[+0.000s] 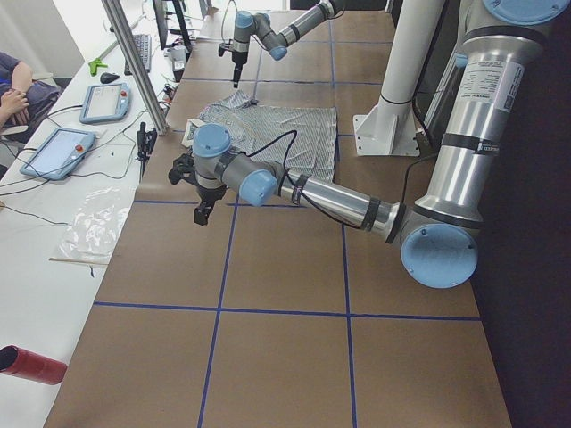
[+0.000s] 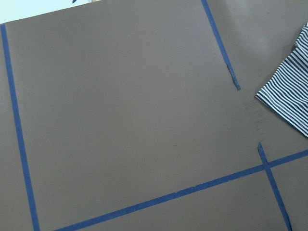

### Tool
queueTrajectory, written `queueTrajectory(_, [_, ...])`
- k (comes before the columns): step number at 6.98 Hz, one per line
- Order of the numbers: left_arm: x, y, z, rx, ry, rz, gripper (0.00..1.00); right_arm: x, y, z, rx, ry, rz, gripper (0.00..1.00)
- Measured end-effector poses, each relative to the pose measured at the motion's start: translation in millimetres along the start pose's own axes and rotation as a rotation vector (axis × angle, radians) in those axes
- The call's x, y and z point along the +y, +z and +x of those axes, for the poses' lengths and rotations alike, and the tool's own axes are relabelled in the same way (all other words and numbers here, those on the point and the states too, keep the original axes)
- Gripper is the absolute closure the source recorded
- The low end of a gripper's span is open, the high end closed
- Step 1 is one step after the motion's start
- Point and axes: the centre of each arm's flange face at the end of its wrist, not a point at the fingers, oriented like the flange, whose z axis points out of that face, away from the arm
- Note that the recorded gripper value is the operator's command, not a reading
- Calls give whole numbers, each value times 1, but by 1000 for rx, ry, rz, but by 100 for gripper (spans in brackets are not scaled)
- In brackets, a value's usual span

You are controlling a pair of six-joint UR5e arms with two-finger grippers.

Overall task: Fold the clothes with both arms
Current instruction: 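Lower the right gripper and grasp the sleeve edge near the shoulder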

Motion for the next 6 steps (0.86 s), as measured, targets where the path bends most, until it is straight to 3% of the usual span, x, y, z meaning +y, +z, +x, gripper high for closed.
queueTrajectory(3, [1,3,-2,0,-1,-2,0,7,19,-15,36,-20,17,4])
queueTrajectory(4, [1,3,-3,-1,-1,-3,0,9,21,-12,43,-22,15,21])
queueTrajectory(5, [1,3,-3,-1,-1,-3,0,9,23,-9,48,-21,13,48])
queueTrajectory(6, [2,4,-3,-1,-3,-5,0,10,24,-9,49,-19,12,69])
